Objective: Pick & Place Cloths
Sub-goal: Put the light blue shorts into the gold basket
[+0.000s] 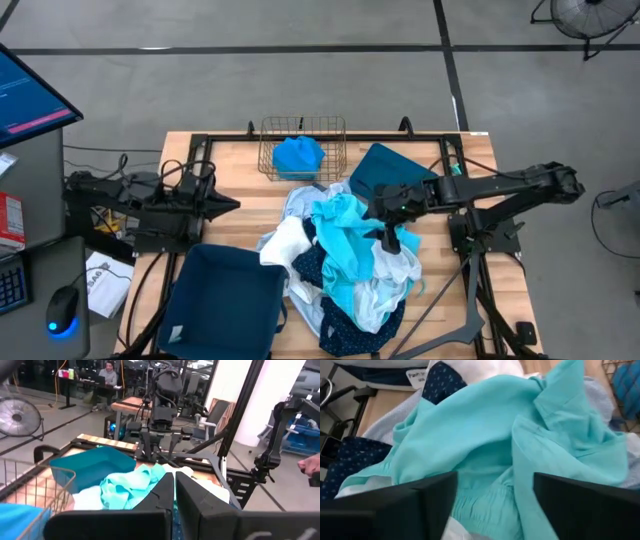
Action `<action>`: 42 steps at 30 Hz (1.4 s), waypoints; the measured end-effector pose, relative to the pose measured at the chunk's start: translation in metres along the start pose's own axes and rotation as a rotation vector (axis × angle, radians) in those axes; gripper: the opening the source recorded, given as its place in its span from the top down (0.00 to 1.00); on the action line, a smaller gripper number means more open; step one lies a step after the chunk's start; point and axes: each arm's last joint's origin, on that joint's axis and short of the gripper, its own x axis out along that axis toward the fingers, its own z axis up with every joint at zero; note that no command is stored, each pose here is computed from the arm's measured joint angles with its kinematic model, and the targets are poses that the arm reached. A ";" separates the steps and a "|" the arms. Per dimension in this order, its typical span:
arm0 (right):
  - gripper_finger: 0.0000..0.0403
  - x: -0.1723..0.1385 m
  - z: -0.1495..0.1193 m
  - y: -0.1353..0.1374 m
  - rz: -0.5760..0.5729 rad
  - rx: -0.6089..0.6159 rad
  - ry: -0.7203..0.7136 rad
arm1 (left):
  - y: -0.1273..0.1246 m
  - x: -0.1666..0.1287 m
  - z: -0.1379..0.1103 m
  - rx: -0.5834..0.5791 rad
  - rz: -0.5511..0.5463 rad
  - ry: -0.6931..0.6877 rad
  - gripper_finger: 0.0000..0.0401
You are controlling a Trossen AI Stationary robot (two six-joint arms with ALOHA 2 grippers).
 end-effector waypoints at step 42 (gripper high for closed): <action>0.99 0.022 0.064 -0.001 -0.176 0.288 0.013 | 0.014 -0.009 -0.051 -0.062 -0.028 0.000 1.00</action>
